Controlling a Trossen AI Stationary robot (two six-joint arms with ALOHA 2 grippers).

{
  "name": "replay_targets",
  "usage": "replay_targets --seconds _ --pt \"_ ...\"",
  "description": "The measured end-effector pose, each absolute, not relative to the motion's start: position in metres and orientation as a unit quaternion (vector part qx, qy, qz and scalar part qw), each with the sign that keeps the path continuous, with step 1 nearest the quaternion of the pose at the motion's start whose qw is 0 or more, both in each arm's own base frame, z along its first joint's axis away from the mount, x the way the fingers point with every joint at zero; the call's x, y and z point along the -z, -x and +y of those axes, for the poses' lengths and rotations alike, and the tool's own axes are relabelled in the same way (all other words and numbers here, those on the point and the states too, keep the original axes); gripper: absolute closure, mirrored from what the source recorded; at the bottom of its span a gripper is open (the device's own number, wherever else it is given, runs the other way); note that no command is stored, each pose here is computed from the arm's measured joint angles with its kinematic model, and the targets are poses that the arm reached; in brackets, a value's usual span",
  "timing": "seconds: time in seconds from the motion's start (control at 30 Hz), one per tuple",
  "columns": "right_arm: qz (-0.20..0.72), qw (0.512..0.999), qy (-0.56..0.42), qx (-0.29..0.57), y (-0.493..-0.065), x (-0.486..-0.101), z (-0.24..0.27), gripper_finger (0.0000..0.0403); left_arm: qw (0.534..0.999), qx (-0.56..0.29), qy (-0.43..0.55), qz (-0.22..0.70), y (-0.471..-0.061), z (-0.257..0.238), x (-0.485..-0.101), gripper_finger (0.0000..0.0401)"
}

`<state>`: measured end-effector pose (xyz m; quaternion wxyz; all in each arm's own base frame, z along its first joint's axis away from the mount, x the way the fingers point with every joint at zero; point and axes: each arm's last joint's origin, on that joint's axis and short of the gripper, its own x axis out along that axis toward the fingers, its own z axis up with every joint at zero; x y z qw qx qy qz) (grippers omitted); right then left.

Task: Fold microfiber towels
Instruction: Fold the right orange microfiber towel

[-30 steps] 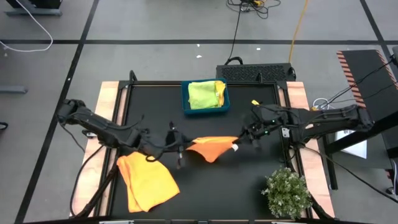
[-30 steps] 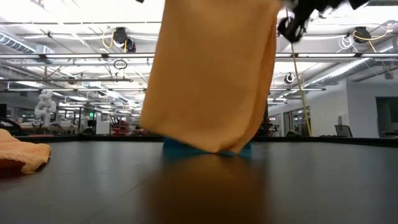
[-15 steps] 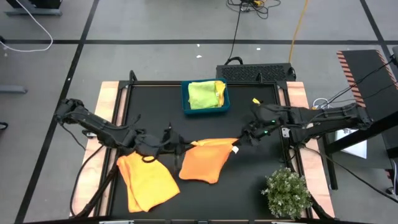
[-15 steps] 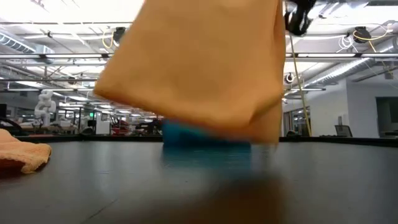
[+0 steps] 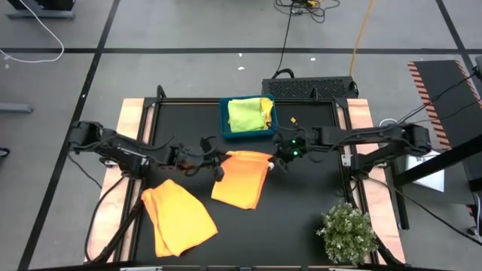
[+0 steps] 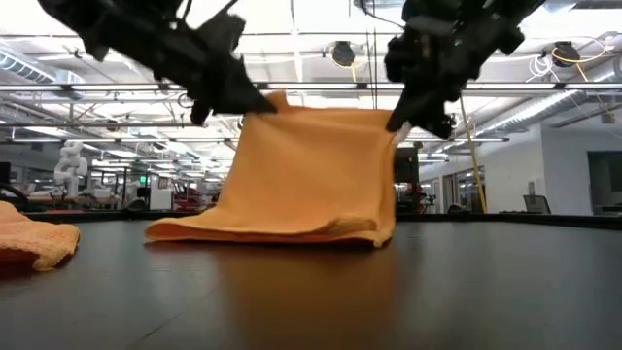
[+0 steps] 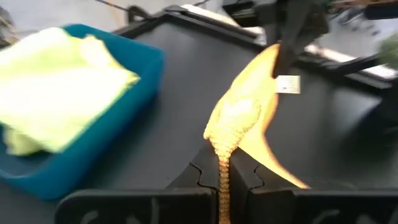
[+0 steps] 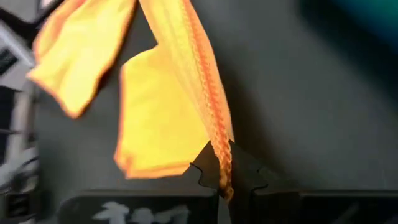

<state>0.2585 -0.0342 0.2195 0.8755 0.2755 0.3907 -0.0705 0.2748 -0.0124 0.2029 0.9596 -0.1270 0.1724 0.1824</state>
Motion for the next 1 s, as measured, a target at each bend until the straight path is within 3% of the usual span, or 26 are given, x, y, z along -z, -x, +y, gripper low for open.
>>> replay_targets --seconds 0.37,0.63,0.83,1.0 --pt "0.363 0.905 -0.190 0.116 -0.273 -0.209 -0.054 0.0403 0.963 -0.198 0.071 0.167 -0.259 0.035 -0.180 0.0396" --pt "0.337 0.930 -0.134 0.061 -0.281 -0.214 -0.035 0.0403 0.975 -0.153 -0.015 0.161 -0.245 0.028 -0.164 0.0396" --pt "0.336 0.936 -0.105 0.012 -0.285 -0.214 -0.007 0.0403 0.985 -0.098 -0.022 0.139 -0.231 0.014 -0.151 0.0396" --pt "0.335 0.937 -0.095 -0.022 -0.288 -0.193 0.013 0.0403 0.986 -0.056 -0.056 0.145 -0.227 -0.004 -0.146 0.0396"
